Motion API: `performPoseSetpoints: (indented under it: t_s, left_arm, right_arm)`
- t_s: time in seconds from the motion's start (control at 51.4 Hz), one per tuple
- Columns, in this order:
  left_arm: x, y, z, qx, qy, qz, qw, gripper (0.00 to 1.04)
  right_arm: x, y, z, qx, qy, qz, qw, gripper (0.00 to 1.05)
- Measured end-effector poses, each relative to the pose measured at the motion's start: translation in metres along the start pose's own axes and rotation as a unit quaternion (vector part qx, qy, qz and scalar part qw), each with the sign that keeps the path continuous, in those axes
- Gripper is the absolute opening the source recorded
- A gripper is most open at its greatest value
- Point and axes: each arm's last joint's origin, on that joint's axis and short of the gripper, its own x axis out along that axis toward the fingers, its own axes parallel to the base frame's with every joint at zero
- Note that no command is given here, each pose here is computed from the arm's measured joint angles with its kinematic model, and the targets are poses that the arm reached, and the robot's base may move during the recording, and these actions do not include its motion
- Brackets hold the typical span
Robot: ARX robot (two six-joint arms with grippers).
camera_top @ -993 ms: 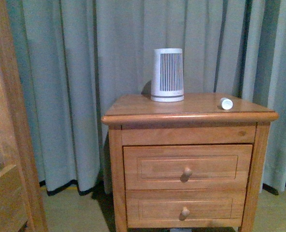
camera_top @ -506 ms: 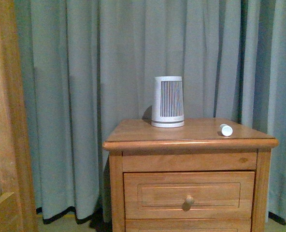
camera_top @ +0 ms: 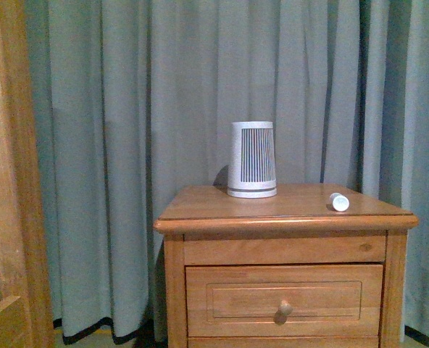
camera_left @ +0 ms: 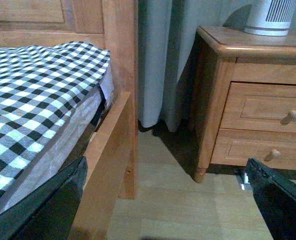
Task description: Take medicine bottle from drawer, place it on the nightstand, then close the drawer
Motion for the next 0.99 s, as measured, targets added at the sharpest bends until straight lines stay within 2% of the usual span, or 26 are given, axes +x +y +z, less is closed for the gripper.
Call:
performPoseSetpoints:
  t_s: [0.175,0.273,0.409,0.993]
  left_arm:
    - [0.0,0.0,0.0,0.0,0.0,0.0,1.0,0.98]
    - [0.0,0.0,0.0,0.0,0.0,0.0,1.0,0.98]
    - [0.0,0.0,0.0,0.0,0.0,0.0,1.0,0.98]
    - [0.0,0.0,0.0,0.0,0.0,0.0,1.0,0.98]
  right_arm:
    - [0.0,-0.004,-0.005,-0.006,0.0,0.005,1.0,0.47]
    - [0.0,-0.005,-0.011,-0.008,-0.001,0.005,1.0,0.25]
    - [0.0,-0.005,-0.011,-0.008,-0.003,0.005,1.0,0.03]
    - [0.0,-0.005,-0.011,-0.009,-0.003,0.004,1.0,0.03]
